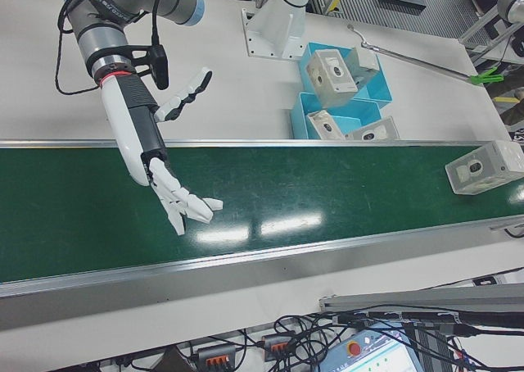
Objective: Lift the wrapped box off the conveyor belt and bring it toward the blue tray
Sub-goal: 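Swing the right hand down toward the belt, palm facing the box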
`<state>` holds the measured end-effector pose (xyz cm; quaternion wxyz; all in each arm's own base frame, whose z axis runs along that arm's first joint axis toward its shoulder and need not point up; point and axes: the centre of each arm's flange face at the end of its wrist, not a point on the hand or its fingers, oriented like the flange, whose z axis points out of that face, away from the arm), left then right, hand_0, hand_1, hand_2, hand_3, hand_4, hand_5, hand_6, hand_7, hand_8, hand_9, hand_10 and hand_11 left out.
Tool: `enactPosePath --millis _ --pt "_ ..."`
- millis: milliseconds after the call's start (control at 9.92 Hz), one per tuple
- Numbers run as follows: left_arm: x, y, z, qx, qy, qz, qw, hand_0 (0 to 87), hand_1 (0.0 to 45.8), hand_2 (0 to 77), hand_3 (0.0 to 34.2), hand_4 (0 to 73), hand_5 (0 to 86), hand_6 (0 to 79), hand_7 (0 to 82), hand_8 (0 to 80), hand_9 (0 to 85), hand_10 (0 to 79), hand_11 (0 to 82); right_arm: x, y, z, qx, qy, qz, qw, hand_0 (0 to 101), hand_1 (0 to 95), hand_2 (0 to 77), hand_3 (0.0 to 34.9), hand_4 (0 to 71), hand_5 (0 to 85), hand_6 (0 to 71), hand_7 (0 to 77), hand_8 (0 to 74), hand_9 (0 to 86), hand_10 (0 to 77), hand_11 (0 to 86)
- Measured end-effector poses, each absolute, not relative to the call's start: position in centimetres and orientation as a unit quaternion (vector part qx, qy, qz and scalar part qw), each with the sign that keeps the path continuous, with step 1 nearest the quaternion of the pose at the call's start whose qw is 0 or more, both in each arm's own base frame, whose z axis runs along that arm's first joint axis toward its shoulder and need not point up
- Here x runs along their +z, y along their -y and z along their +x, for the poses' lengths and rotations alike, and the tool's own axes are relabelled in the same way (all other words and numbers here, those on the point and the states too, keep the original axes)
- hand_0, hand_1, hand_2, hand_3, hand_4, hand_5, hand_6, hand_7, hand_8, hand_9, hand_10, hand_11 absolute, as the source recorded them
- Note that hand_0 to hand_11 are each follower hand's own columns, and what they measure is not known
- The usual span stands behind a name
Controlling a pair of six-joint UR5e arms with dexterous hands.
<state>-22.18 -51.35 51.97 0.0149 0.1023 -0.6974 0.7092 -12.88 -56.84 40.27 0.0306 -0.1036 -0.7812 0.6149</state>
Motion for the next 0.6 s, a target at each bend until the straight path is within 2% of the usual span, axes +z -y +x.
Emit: enactPosePath --millis 101,202,403,504,605 --pt "52.0 51.4 -22.2 0.709 0.697 0.102 0.015 0.0 0.0 0.5 0.0 0.0 1.1 0.5 0.5 0.5 0.5 0.0 0.5 39.6 56.8 -12.9 0.609 0.785 -0.107 0.028 28 1.1 1.6 0.0 14.7 9.3 10.9 24.0 14.2 18.5 4.4 5.4" --pt "52.0 51.4 -22.2 0.709 0.697 0.102 0.015 0.0 0.0 1.1 0.0 0.0 1.1 0.5 0.5 0.5 0.5 0.5 0.5 39.4 56.8 -13.0 0.606 0.788 -0.109 0.028 30 1.1 1.6 0.0 12.0 8.2 7.6 21.3 12.5 16.4 4.4 5.4" --pt "52.0 51.4 -22.2 0.709 0.697 0.102 0.015 0.0 0.0 1.1 0.0 0.0 1.1 0.5 0.5 0.5 0.5 0.5 0.5 39.1 56.4 -15.1 0.602 0.789 -0.122 0.039 30 1.1 1.6 0.0 12.0 8.2 7.6 21.3 12.5 16.4 4.4 5.4" --pt "52.0 51.4 -22.2 0.709 0.697 0.102 0.015 0.0 0.0 1.1 0.0 0.0 1.1 0.5 0.5 0.5 0.5 0.5 0.5 38.6 56.2 -17.1 0.596 0.79 -0.132 0.048 38 2.2 1.6 0.0 11.5 7.6 8.7 19.1 9.8 12.5 2.7 3.3" --pt "52.0 51.4 -22.2 0.709 0.697 0.102 0.015 0.0 0.0 1.1 0.0 0.0 1.1 0.5 0.5 0.5 0.5 0.5 0.5 37.5 56.1 -19.3 0.587 0.795 -0.139 0.06 46 12.0 10.4 0.0 7.1 6.0 7.1 14.7 7.1 7.6 0.0 1.6"
